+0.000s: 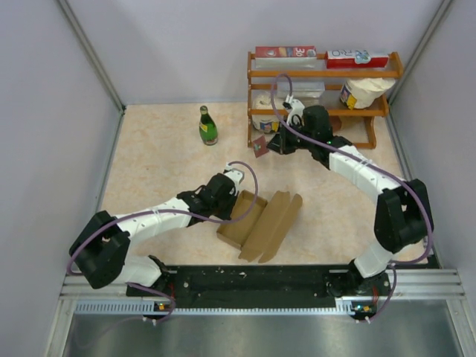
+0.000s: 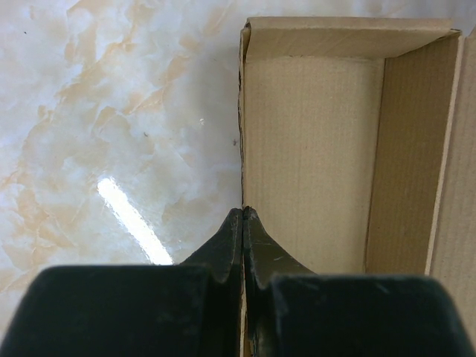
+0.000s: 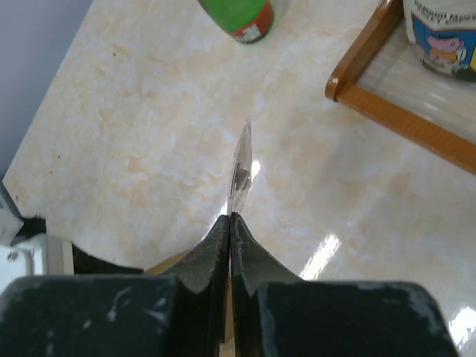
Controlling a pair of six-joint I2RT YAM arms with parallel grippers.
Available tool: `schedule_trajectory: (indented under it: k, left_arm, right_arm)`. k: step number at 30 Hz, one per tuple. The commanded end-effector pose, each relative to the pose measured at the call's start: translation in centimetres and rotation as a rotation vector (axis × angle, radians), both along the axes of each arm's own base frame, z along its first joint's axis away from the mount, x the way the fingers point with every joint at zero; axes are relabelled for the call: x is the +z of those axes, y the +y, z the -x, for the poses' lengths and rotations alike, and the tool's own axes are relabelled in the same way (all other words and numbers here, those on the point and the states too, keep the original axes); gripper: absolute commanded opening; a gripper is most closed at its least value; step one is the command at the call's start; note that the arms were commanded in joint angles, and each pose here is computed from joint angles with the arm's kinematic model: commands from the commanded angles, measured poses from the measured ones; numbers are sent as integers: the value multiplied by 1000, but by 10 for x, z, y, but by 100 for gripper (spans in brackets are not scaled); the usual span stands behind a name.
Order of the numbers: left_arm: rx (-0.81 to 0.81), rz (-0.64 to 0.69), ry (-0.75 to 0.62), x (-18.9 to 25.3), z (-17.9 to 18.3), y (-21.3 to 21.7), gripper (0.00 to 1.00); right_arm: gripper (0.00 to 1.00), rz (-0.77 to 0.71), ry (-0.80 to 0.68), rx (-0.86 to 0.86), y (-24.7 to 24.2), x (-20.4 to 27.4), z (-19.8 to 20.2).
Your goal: Fold the paper box
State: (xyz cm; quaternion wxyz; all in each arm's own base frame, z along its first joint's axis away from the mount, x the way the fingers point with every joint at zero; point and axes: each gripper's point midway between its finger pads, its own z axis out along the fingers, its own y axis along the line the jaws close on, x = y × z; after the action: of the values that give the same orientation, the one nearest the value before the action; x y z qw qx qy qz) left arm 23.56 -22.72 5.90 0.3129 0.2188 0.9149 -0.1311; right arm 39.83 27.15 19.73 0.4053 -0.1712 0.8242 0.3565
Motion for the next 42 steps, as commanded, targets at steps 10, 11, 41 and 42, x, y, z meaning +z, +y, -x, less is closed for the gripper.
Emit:
schedule_trajectory:
  k: [10, 11, 41, 42]
  left_arm:
    - [25, 42, -9, 2, -12, -11, 0]
    - [22, 45, -7, 2, -12, -12, 0]
    - [61, 42, 24, -5, -20, -20, 0]
    - [64, 43, 25, -5, -20, -20, 0]
  right_arm:
    - [0, 66, 126, 151, -4, -22, 135]
    - [0, 64, 132, 178, -2, -21, 145]
    - [57, -22, 519, -613, -113, -10, 220]
    - [58, -37, 541, -623, -114, -16, 225]
